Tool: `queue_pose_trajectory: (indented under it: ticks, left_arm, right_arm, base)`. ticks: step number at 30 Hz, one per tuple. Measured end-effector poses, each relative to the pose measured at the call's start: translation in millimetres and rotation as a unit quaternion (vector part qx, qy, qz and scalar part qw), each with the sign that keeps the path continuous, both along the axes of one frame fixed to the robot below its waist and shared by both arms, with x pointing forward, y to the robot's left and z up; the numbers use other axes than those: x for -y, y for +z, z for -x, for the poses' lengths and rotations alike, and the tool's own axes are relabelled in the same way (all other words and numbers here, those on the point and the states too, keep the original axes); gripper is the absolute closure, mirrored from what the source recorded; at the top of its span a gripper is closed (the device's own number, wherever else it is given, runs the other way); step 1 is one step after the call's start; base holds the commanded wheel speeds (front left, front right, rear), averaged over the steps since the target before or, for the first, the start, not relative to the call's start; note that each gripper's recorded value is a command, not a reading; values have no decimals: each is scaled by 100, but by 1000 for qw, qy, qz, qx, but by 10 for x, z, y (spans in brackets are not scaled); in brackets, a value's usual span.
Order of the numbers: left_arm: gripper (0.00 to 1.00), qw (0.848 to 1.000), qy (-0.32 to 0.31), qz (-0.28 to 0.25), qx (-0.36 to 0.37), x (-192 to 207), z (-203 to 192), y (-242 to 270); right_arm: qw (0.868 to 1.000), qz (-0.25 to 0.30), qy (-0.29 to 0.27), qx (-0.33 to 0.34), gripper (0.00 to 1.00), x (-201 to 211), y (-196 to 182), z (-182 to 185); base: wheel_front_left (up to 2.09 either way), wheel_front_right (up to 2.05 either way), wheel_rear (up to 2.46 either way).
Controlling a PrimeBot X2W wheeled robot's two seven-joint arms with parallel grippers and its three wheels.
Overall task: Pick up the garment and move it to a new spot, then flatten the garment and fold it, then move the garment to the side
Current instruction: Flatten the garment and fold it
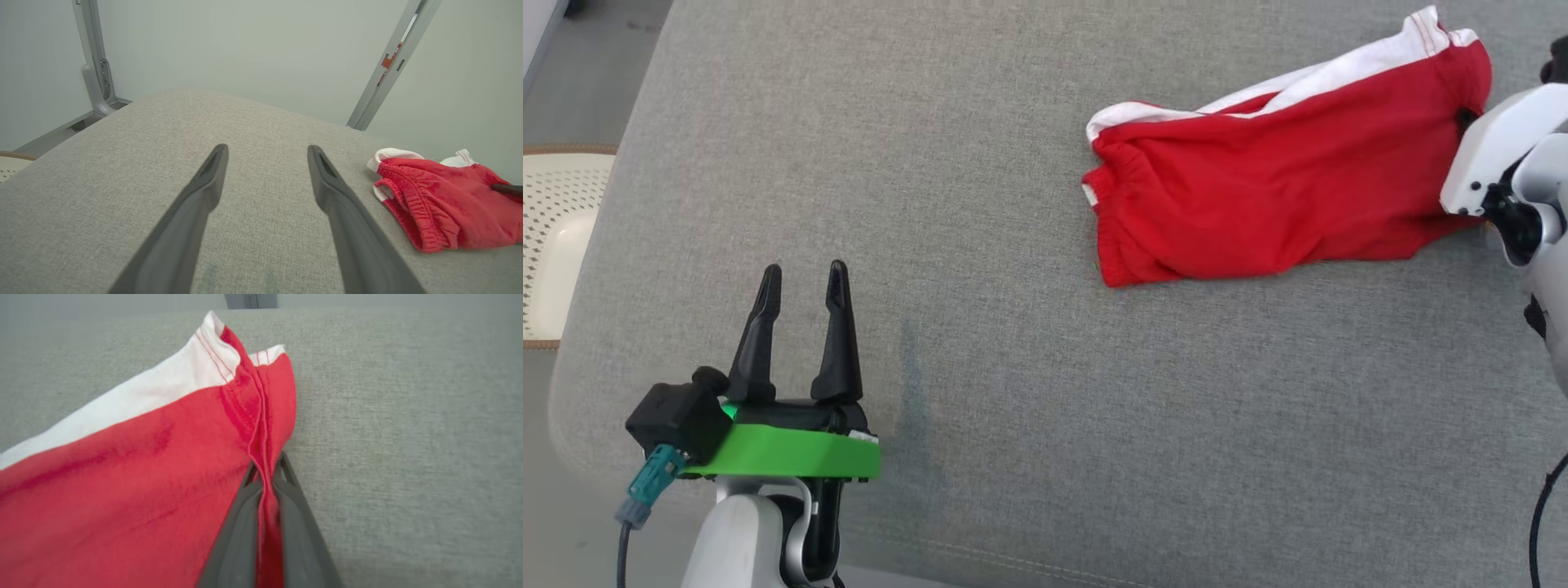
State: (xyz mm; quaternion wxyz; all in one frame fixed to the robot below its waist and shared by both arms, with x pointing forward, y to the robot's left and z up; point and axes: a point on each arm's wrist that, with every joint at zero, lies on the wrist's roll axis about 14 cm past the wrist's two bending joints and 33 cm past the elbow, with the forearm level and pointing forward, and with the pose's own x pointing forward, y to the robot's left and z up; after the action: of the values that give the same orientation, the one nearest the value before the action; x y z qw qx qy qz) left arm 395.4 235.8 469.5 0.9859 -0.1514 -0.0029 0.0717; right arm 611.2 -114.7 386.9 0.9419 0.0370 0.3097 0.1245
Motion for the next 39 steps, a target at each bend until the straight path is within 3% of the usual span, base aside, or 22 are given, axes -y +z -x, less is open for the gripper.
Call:
queue_pose_trajectory:
  ticks: [12,18,21,29,39]
  left_arm:
    - [0,999,-44,14,18,310,-30,101]
    - [0,998,-56,19,24,400,-11,138]
    - [0,998,-61,21,26,430,-10,150]
    - [0,998,-56,28,28,408,29,167]
    - [0,998,-40,30,29,308,100,188]
  right_arm:
    - [986,33,-106,125,100,1084,601,101]
    - [980,72,-99,159,100,1255,858,156]
    - [979,86,-69,169,100,1082,976,116]
    - [985,83,63,139,100,-39,972,143]
    - [984,70,154,62,100,-860,606,489]
  base:
    - [0,0,0]
    - [0,0,0]
    - [0,0,0]
    - [0,0,0]
    - [0,0,0]
